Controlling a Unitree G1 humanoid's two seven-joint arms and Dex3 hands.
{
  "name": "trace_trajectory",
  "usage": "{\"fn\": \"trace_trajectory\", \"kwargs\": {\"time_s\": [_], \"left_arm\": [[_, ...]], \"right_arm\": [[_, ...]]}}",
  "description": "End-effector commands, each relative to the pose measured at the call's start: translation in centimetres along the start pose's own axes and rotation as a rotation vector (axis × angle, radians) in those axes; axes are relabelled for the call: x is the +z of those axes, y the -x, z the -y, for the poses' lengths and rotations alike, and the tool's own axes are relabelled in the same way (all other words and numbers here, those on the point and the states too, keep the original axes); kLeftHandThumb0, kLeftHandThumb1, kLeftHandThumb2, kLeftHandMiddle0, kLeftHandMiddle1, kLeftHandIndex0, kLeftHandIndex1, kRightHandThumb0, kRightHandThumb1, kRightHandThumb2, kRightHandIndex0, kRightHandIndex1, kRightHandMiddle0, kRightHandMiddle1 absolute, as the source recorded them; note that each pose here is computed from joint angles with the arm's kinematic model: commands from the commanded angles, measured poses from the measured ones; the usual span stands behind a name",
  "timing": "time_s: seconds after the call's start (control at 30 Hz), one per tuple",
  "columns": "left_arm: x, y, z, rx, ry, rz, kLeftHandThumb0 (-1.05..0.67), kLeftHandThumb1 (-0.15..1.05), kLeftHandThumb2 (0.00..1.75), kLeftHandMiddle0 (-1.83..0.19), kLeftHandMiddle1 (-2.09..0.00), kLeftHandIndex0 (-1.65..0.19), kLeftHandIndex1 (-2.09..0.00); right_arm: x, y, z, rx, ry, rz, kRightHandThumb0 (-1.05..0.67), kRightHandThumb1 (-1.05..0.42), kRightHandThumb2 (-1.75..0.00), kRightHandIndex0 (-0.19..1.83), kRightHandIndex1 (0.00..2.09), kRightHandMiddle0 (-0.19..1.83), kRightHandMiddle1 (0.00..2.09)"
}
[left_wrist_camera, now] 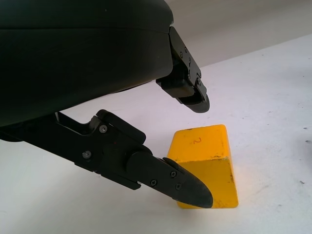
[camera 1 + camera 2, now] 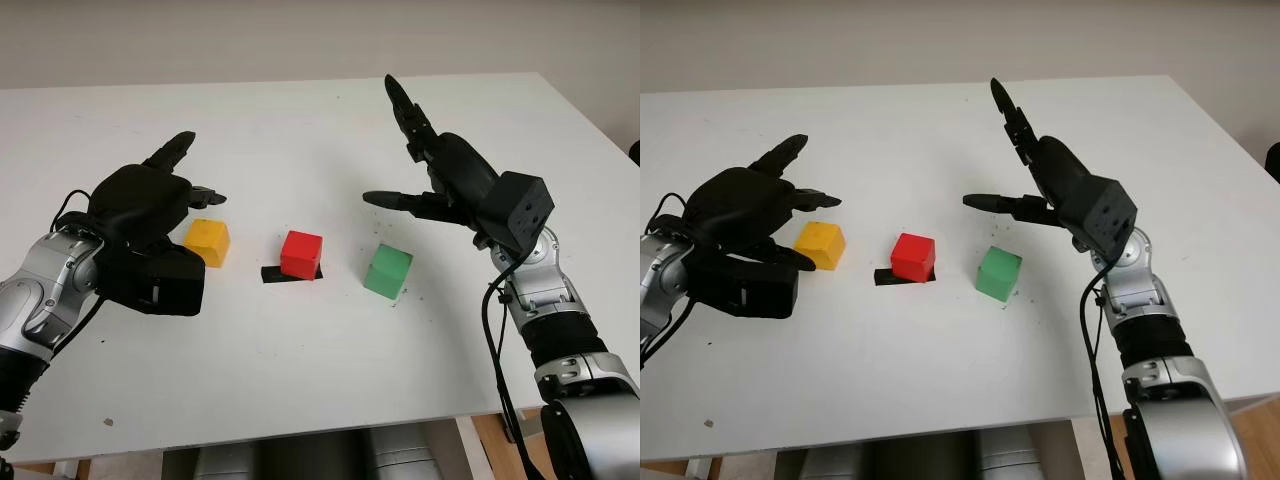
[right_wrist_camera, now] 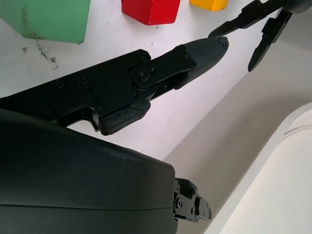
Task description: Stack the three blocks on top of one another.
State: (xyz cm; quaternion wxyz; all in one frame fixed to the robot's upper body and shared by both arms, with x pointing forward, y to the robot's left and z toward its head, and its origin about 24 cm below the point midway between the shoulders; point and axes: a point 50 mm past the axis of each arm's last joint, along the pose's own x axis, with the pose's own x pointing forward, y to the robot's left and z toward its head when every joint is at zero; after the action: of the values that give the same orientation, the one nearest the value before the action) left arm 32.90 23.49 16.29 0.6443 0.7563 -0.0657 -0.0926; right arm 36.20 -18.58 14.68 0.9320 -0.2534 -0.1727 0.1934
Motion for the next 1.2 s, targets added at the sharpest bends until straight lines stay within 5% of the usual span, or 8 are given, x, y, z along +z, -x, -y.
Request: {"fn": "trace_trajectory", "kwargs": {"time_s": [0.0,0.9,0.97,1.17], "left_arm": [[0.06,-0.03,0.17,-0.008,0.004,0.003,-0.66,0.89,0.05,0.19,-0.03,-0.52,-0.14],[0.15,-0.28,0.65,0.02,-0.006,-0.01,-0.6,0.93,0.07,0.03,-0.07,-0.71,-0.24],[0.12,-0.3,0.73,0.028,0.0,-0.004,-0.57,0.94,0.06,0.0,-0.07,-0.73,-0.29],[-0.01,-0.34,1.01,0.028,0.034,0.003,-0.53,0.99,0.06,-0.01,-0.05,-0.45,-0.93]], "right_arm": [[0.51,-0.03,0.2,-0.013,0.014,0.028,-0.78,-0.96,-0.05,-0.19,0.0,-0.19,0.03],[0.41,0.13,0.46,-0.031,0.01,0.019,-0.76,-0.94,-0.05,-0.19,0.0,-0.19,0.04],[0.39,0.12,0.5,-0.032,0.007,0.018,-0.75,-0.94,-0.05,-0.19,0.0,-0.19,0.03],[0.18,0.15,0.72,-0.032,-0.013,0.01,-0.72,-0.93,-0.05,-0.19,0.0,-0.19,0.02]]}}
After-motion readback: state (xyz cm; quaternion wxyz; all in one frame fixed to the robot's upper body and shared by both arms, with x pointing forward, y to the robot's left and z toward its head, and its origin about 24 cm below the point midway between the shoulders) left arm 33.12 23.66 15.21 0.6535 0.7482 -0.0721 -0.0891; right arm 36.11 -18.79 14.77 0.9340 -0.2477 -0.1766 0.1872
